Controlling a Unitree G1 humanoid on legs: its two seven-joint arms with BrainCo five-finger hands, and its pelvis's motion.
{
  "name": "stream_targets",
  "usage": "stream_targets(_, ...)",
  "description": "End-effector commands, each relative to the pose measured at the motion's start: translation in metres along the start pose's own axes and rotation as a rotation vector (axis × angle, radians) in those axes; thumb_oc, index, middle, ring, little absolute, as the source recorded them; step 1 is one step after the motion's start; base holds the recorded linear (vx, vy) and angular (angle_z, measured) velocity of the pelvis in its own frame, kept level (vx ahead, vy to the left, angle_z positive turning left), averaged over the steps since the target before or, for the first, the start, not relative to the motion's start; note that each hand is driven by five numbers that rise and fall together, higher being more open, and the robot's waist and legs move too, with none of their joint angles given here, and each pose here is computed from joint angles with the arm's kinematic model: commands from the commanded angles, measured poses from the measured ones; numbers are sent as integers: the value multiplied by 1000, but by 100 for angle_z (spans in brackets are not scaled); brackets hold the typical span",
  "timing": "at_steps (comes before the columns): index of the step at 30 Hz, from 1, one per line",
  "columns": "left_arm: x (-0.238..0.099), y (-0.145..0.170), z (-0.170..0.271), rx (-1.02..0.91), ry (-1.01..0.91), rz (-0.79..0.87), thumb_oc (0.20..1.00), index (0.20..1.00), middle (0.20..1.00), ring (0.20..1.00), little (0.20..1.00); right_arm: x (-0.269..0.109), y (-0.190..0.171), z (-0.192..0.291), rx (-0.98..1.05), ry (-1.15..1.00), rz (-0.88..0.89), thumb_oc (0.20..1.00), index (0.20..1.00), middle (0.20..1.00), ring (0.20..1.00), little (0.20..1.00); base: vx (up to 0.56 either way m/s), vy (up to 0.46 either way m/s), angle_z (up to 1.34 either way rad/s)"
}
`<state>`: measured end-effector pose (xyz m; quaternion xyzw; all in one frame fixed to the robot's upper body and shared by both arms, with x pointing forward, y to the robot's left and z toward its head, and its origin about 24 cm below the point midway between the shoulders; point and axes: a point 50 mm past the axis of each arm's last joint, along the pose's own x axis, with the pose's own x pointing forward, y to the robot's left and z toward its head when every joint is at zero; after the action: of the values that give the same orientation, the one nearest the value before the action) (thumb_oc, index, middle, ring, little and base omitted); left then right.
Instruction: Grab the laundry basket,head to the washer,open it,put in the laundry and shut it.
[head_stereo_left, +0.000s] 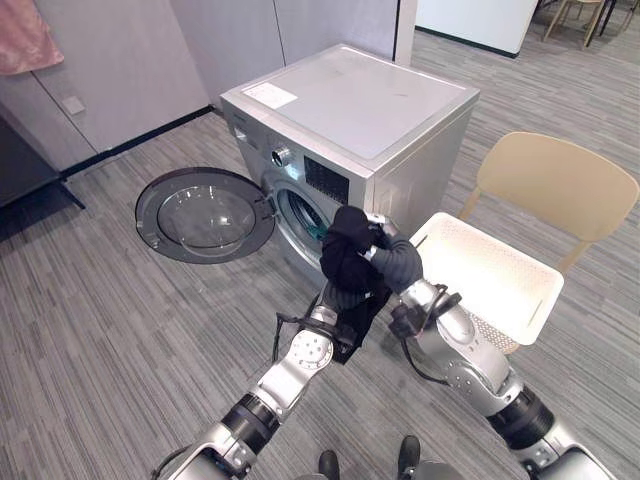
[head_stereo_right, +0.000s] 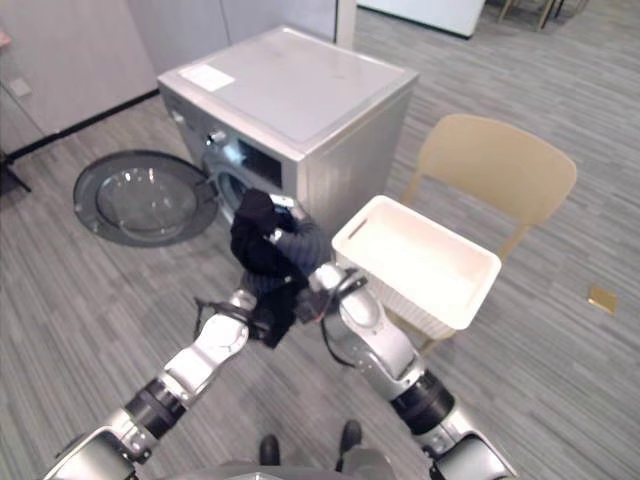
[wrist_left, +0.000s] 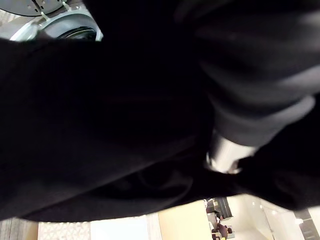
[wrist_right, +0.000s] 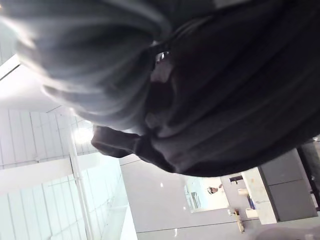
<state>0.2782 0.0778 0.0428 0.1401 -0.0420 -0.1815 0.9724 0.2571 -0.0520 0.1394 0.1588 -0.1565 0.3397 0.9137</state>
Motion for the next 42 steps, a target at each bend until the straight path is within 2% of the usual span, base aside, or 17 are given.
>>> stream_targets(1,1,21,1,-22,-35,88,200,200,200,200,200,0,-8,21,-84,-113,-22,1000,1000,1000,1000,1000,19,-10,-14)
stream_targets(3,1,21,1,-23,-34,88,200,200,200,200,200,-1,-8,21,-84,-112,-22,1000,1000,1000,1000,1000,13,-9,-19)
stream_targets(7,-21,39,-20,-45,46,146,200,200,200,200,200,-28,-40,7,-249,2,-184,1000,1000,1000,1000,1000,10,-8,-5)
stream_targets(9,-42,48,-41,-78,140,169,200,200,200,200,200,-58,-67,-8,-376,141,-329,1000,1000,1000,1000,1000,0,0,0)
stream_targets(11,-49,50,-48,-97,172,172,200,200,200,200,200,-68,-75,-13,-414,191,-367,1000,1000,1000,1000,1000,6,-17,-1)
stream_targets(13,-80,57,-77,-158,313,185,200,200,200,200,200,-109,-102,-30,-551,390,-478,1000,1000,1000,1000,1000,15,-47,-3)
stream_targets(15,-93,59,-88,-169,370,185,200,200,200,200,200,-124,-110,-34,-607,472,-495,1000,1000,1000,1000,1000,0,0,0)
stream_targets(17,-129,65,-115,-163,526,175,200,200,200,200,200,-157,-125,-44,-732,667,-482,1000,1000,1000,1000,1000,0,0,0)
stream_targets(18,-129,65,-115,-163,527,175,200,200,200,200,200,-157,-125,-44,-733,668,-481,1000,1000,1000,1000,1000,20,-31,0)
stream_targets(20,-158,73,-132,-123,642,194,200,200,200,200,200,-178,-132,-49,-830,791,-434,1000,1000,1000,1000,1000,28,-46,-1)
stream_targets(23,-179,79,-149,-127,746,268,200,200,200,200,200,-197,-137,-61,-832,897,-426,1000,1000,1000,1000,1000,-13,-47,1)
stream_targets(27,-185,88,-157,-137,791,398,200,200,200,200,200,-205,-139,-73,-832,954,-442,1000,1000,1000,1000,1000,-120,-47,31)
stream_targets(29,-176,92,-158,-195,771,525,200,200,200,200,200,-208,-141,-85,-823,1001,-491,1000,1000,1000,1000,1000,31,20,132)
stream_targets(33,-166,92,-156,-178,762,515,200,200,200,200,200,-213,-144,-89,-844,1034,-530,1000,1000,1000,1000,1000,154,144,119)
stream_targets(39,-169,84,-158,-170,784,478,200,200,200,200,200,-213,-137,-97,-851,1050,-521,1000,1000,1000,1000,1000,261,289,57)
stream_targets(42,-164,92,-155,-133,772,475,200,200,200,200,200,-198,-130,-104,-842,1023,-489,1000,1000,1000,1000,1000,191,248,28)
